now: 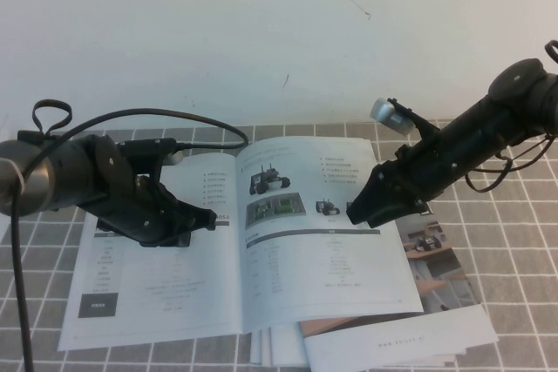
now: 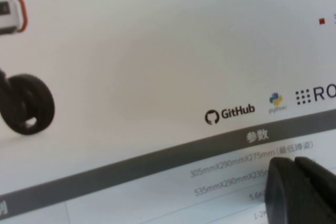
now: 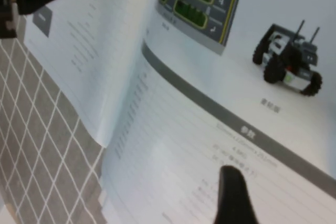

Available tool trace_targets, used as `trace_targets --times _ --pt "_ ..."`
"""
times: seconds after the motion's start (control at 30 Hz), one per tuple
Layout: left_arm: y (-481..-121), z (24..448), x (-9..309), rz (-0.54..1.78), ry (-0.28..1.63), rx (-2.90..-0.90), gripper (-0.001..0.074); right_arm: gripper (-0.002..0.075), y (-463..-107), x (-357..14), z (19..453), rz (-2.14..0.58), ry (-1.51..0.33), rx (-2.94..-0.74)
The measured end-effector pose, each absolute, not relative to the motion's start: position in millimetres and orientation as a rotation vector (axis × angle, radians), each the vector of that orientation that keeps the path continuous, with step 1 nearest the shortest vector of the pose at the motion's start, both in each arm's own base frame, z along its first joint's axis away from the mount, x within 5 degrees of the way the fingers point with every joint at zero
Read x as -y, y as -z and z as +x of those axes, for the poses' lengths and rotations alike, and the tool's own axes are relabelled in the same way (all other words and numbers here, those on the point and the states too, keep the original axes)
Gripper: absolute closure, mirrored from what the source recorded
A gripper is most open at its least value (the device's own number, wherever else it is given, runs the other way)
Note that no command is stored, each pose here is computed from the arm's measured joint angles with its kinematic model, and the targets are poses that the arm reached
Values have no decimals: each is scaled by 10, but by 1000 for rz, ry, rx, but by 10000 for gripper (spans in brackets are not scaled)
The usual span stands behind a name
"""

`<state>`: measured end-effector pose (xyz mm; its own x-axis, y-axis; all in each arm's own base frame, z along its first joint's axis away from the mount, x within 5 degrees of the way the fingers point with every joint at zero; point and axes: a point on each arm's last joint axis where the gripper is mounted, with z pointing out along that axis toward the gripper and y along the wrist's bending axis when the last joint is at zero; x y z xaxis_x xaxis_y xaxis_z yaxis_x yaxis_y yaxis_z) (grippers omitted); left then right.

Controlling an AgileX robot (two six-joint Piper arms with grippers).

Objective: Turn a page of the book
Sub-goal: Open the closed book

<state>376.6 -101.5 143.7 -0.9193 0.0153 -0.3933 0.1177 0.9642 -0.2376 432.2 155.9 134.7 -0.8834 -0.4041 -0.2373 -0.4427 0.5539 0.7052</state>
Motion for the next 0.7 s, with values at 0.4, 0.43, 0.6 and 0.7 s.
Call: trace_targets --times 0.4,0.43,0.6,0.7 --pt "-1435 3766 1015 111 358 -2716 738 319 -1326 -1394 4366 -807 -1043 -2839" --pt "-1435 3766 1015 111 358 -2716 738 319 -1317 -1392 4365 -806 -1041 -2846" --pt "-1435 3766 1015 114 358 -2716 738 319 -1283 -1386 4376 -803 -1048 -2854" --pt "-1435 3766 1015 114 358 -2716 738 319 -1263 -1390 4382 -794 -1058 -2860"
